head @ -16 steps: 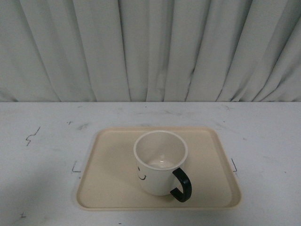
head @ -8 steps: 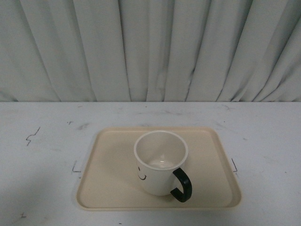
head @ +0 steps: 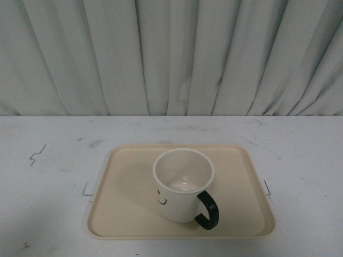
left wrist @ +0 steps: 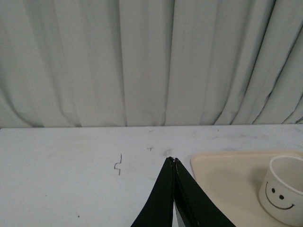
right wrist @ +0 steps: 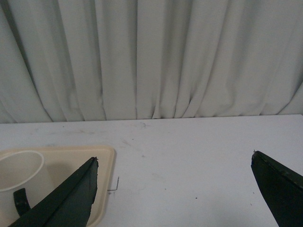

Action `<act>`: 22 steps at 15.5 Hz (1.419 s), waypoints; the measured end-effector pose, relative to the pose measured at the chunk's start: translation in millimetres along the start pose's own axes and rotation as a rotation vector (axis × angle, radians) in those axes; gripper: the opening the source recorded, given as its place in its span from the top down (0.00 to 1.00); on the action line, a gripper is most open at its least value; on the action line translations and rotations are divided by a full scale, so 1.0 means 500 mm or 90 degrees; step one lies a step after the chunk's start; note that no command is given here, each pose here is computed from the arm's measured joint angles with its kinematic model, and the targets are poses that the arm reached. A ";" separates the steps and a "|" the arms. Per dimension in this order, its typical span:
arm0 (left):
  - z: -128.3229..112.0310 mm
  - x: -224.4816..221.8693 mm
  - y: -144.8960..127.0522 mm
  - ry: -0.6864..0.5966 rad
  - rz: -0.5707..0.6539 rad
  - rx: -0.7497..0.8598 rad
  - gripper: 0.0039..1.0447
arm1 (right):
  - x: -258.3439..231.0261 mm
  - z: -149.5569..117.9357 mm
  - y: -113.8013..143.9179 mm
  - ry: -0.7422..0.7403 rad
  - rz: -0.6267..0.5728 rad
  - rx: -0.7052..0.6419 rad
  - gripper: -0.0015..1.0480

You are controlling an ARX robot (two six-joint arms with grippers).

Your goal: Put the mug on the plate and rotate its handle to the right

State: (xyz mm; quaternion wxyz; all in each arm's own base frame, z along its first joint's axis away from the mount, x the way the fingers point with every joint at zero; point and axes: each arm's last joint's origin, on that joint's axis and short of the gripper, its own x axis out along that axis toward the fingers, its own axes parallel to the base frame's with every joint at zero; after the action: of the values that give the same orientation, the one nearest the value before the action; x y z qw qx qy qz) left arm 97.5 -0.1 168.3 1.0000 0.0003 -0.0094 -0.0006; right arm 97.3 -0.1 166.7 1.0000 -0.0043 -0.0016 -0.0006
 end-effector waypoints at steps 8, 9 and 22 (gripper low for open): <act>-0.006 0.000 0.000 0.015 0.002 0.000 0.32 | 0.017 0.019 -0.005 0.313 0.285 0.020 0.06; -0.006 0.000 0.000 0.015 0.000 0.000 0.20 | 0.035 0.045 0.005 0.301 0.370 0.002 0.06; -0.006 0.000 0.000 0.014 0.000 0.000 0.06 | 0.520 0.007 0.231 0.663 0.386 0.004 0.06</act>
State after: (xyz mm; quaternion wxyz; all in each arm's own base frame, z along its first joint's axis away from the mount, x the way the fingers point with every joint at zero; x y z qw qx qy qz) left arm 97.7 -0.1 165.5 1.0000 0.0003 0.0016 -0.0004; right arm 357.3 115.3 169.9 0.8250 -0.0004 0.4894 0.2827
